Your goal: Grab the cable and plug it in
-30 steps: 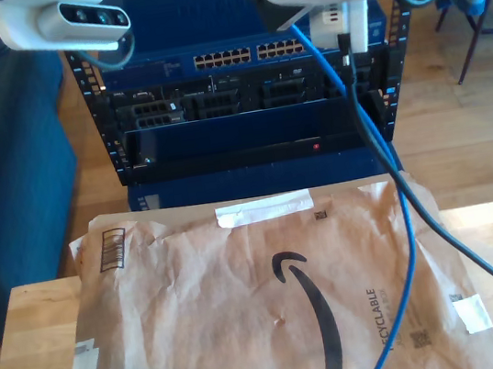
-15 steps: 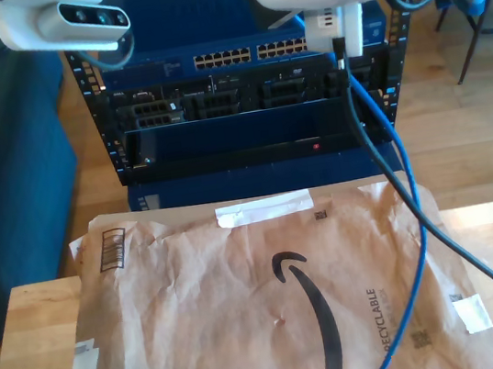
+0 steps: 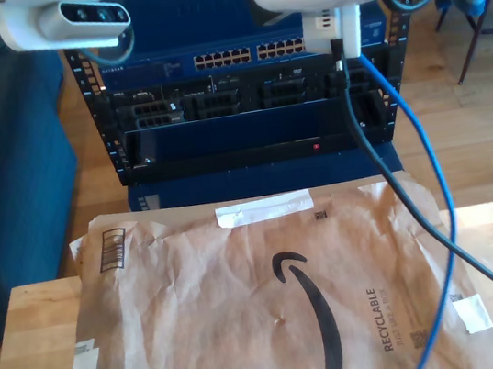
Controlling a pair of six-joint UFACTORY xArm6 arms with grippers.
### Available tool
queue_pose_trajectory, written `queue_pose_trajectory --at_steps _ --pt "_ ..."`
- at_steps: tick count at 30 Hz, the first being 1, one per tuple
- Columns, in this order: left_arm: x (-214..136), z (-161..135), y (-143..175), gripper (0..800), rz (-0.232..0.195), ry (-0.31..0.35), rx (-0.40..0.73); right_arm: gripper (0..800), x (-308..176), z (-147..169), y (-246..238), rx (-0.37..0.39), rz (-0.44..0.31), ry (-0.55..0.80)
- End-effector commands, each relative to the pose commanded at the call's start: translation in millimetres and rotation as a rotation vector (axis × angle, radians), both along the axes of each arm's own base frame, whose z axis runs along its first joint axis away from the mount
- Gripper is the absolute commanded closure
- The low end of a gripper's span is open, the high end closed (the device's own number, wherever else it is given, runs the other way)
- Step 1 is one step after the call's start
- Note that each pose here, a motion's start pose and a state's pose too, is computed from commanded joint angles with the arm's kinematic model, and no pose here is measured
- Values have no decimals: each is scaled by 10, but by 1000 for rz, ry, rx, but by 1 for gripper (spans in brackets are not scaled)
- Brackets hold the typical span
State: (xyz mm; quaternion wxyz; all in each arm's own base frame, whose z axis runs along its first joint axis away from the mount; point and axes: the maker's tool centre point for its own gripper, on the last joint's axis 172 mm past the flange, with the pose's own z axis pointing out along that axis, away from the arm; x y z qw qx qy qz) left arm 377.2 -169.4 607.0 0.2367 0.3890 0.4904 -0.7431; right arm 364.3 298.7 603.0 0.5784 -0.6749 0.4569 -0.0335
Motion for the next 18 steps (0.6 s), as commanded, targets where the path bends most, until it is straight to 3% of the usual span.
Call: queue_pose_trajectory --at_steps 4,7,10,14,18 --pt "78 -46 21 2 34 0 31 797 129 -194 29 -26 -9 28" --pt "253 -404 47 2 99 28 175 797 298 -430 -10 -55 -34 65" --pt "351 -643 92 2 145 -5 293 797 554 -665 -364 -70 -121 103" --pt "585 -917 453 2 264 -55 407 796 763 -829 -758 -75 -215 136" --pt "566 -1216 716 2 274 -102 569 796 876 -1071 -1049 -95 -277 169"
